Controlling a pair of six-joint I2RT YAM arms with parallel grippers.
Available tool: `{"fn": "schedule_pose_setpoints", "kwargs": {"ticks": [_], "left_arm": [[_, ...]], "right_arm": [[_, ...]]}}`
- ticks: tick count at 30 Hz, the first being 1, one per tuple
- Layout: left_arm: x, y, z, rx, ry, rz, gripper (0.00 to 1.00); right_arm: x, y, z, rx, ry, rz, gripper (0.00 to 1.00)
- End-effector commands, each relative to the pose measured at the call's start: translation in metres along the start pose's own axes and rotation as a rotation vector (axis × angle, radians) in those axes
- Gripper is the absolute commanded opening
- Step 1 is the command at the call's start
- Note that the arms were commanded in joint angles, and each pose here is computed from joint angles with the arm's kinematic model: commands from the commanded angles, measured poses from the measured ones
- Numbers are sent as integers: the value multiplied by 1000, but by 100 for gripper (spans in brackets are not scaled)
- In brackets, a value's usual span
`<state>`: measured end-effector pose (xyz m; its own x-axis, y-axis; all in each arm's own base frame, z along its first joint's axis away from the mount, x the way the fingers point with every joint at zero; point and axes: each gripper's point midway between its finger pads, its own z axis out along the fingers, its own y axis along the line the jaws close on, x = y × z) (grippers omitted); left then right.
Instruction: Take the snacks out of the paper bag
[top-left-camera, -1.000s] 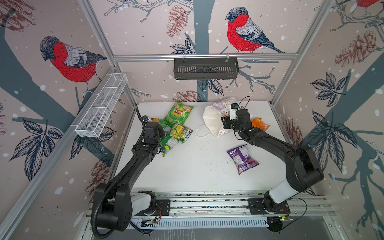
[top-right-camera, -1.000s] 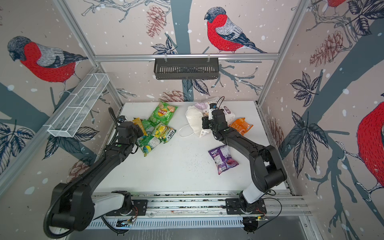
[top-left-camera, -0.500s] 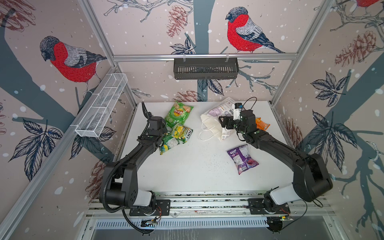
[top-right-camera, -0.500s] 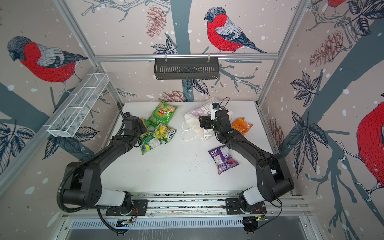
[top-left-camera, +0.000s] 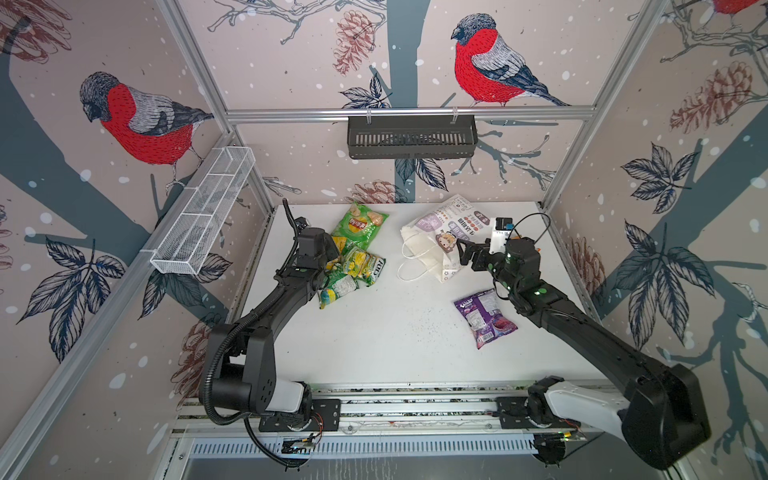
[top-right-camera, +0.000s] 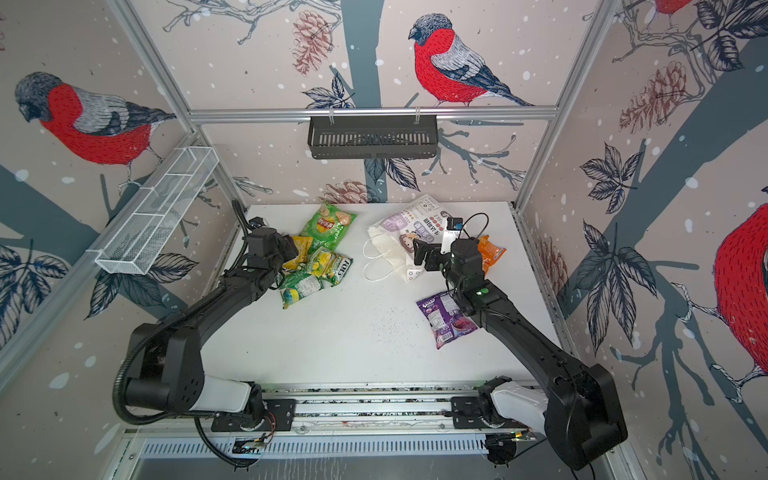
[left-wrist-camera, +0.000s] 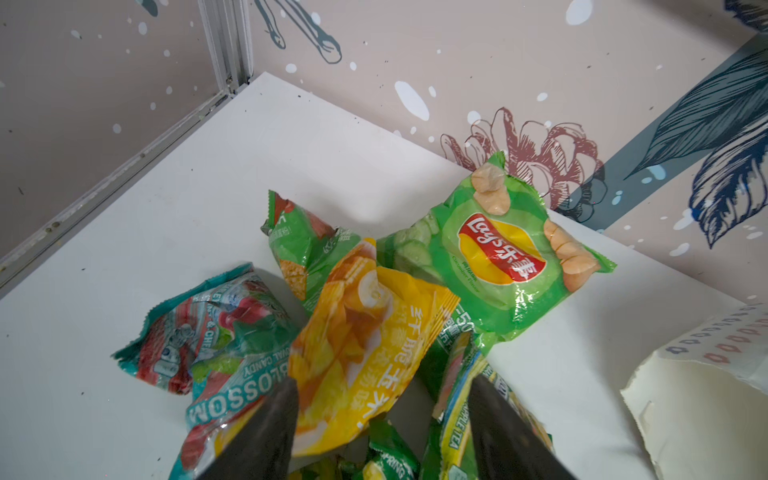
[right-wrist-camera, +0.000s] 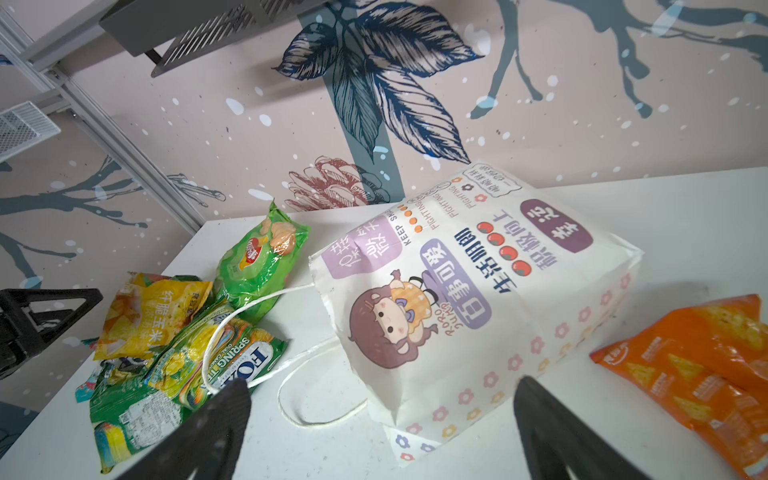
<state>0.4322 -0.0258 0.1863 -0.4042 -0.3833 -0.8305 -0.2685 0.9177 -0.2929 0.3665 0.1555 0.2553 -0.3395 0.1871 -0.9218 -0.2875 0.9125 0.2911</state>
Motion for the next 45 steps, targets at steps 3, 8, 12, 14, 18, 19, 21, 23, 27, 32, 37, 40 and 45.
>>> {"fn": "schedule_pose_setpoints", "kwargs": {"ticks": [3,8,12,14,18,19,21,23,27,32,37,40,45], "left_arm": [[-24,-12,-22,45,-114,16,85],[-33,-13,-53,87,-283,51,97],[-30,0,-64,77,-375,76,97],[-26,5,-63,56,-387,106,96],[-14,17,-60,10,-382,144,96],[-11,20,-60,3,-386,144,96],[-7,25,-63,-1,-403,150,96],[-4,29,-67,-7,-425,160,96],[-1,38,-79,-18,-513,215,96],[6,51,-82,-44,-570,221,96],[14,61,-81,-84,-592,264,96],[13,64,-85,-95,-604,256,96],[27,85,-92,-155,-620,254,96]], "right_arm": [[-15,-16,-9,81,-87,-21,100],[-16,-33,-19,160,-153,-25,100],[-14,-50,-29,239,-205,-27,100],[-11,-59,-34,278,-228,-23,100],[-8,-72,-42,326,-265,-18,100],[-7,-75,-43,341,-268,-18,100],[-5,-82,-46,371,-272,-17,100],[-1,-90,-51,411,-278,-16,100],[2,-105,-72,478,-359,-48,100],[18,-133,-103,617,-468,-49,100],[43,-161,-120,750,-465,-39,100],[52,-176,-127,795,-475,-21,100],[69,-194,-107,808,-399,-4,100]]}}
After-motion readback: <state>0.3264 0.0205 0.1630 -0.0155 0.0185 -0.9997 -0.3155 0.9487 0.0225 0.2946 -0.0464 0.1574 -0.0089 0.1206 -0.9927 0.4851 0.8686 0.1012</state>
